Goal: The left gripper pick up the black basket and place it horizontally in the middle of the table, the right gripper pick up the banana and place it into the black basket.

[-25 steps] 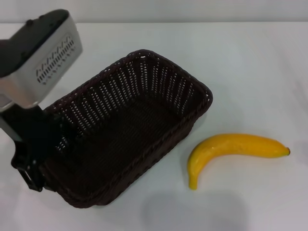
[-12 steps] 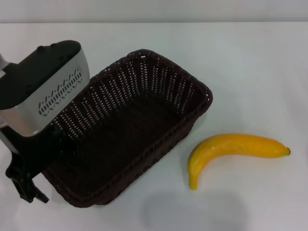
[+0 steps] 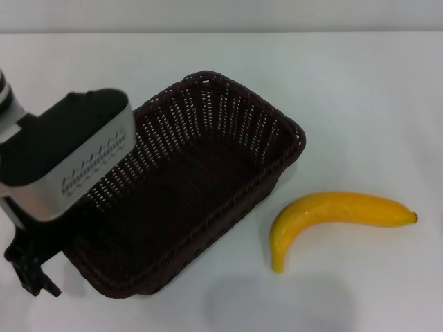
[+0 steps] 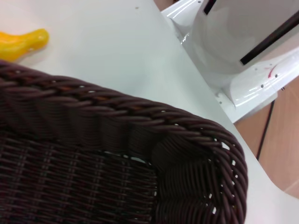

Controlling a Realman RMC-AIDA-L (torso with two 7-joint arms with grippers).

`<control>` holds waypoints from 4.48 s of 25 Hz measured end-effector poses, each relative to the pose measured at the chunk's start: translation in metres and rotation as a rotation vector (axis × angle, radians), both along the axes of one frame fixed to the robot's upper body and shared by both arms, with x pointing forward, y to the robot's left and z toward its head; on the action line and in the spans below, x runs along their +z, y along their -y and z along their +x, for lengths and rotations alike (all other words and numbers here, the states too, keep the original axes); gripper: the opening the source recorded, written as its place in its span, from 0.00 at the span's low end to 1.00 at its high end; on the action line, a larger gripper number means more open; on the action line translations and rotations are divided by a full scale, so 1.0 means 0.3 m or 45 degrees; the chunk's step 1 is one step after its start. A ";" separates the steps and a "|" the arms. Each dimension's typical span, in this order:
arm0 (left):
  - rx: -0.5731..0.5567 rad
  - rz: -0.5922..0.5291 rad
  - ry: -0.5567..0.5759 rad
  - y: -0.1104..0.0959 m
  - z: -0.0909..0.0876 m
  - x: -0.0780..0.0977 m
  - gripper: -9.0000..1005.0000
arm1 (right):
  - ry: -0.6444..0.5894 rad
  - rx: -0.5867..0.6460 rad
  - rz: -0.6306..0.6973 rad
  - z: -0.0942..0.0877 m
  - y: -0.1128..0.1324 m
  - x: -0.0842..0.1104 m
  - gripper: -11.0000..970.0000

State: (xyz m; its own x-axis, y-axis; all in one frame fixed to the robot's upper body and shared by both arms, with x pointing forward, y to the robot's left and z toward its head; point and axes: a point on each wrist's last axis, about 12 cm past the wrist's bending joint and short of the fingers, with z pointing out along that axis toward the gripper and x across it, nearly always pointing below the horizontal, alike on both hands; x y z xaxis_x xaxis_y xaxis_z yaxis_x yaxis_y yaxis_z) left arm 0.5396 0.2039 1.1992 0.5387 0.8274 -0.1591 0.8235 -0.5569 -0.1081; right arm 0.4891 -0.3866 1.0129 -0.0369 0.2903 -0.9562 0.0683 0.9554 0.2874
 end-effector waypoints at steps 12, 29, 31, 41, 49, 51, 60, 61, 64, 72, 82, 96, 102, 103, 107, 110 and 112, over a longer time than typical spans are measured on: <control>-0.111 -0.004 0.025 -0.023 -0.017 -0.060 0.59 | -0.008 -0.020 0.042 -0.015 0.008 -0.008 0.90; -0.203 -0.076 0.212 -0.092 0.025 0.028 0.17 | -0.032 -0.037 0.047 -0.002 0.010 -0.011 0.90; -0.221 -0.071 0.256 -0.100 0.029 0.051 0.17 | -0.041 -0.051 0.050 0.002 0.014 -0.012 0.90; -0.391 -0.001 0.444 -0.155 0.037 0.160 0.15 | -0.066 -0.126 0.081 0.008 0.036 -0.018 0.90; -0.637 0.029 0.547 -0.201 0.030 0.212 0.14 | -0.136 -0.170 0.090 0.037 0.041 -0.029 0.90; -0.705 0.036 0.565 -0.209 0.021 0.221 0.14 | -0.142 -0.178 0.094 0.043 0.041 -0.029 0.90; -0.897 0.049 0.613 -0.277 0.033 0.262 0.14 | -0.157 -0.191 0.114 0.044 0.038 -0.036 0.90; -0.895 0.045 0.616 -0.283 0.041 0.261 0.14 | -0.162 -0.193 0.116 0.041 0.038 -0.038 0.90; -0.893 0.027 0.627 -0.296 0.059 0.257 0.14 | -0.176 -0.198 0.120 0.033 0.039 -0.046 0.90; -0.932 -0.036 0.660 -0.317 0.112 0.228 0.14 | -0.190 -0.211 0.184 0.011 0.041 -0.061 0.90; -0.886 -0.117 0.742 -0.349 0.232 0.136 0.14 | -0.193 -0.202 0.216 0.017 0.030 -0.063 0.90; -0.874 -0.213 0.794 -0.332 0.275 0.090 0.14 | -0.208 -0.199 0.236 0.015 0.023 -0.071 0.90; -0.863 -0.247 0.751 -0.328 0.268 0.071 0.14 | -0.210 -0.201 0.247 0.013 0.023 -0.073 0.90; -0.864 -0.248 0.741 -0.327 0.267 0.070 0.14 | -0.210 -0.201 0.247 0.013 0.023 -0.073 0.90; -0.831 -0.247 0.707 -0.319 0.260 0.063 0.15 | -0.210 -0.201 0.250 0.013 0.022 -0.074 0.90; -0.807 -0.219 0.699 -0.314 0.260 0.054 0.17 | -0.209 -0.204 0.253 0.012 0.022 -0.074 0.90; -0.809 -0.202 0.688 -0.315 0.258 0.047 0.18 | -0.209 -0.205 0.254 0.012 0.022 -0.074 0.90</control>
State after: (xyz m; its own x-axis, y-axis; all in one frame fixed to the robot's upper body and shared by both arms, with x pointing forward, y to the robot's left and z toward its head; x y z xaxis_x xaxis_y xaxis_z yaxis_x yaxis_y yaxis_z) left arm 0.6170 0.2985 1.2133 0.9288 0.3318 0.1649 0.2653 -0.9064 0.3288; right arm 0.4928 -0.3932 0.9908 -0.1241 0.4865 -0.8648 0.2756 0.8542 0.4410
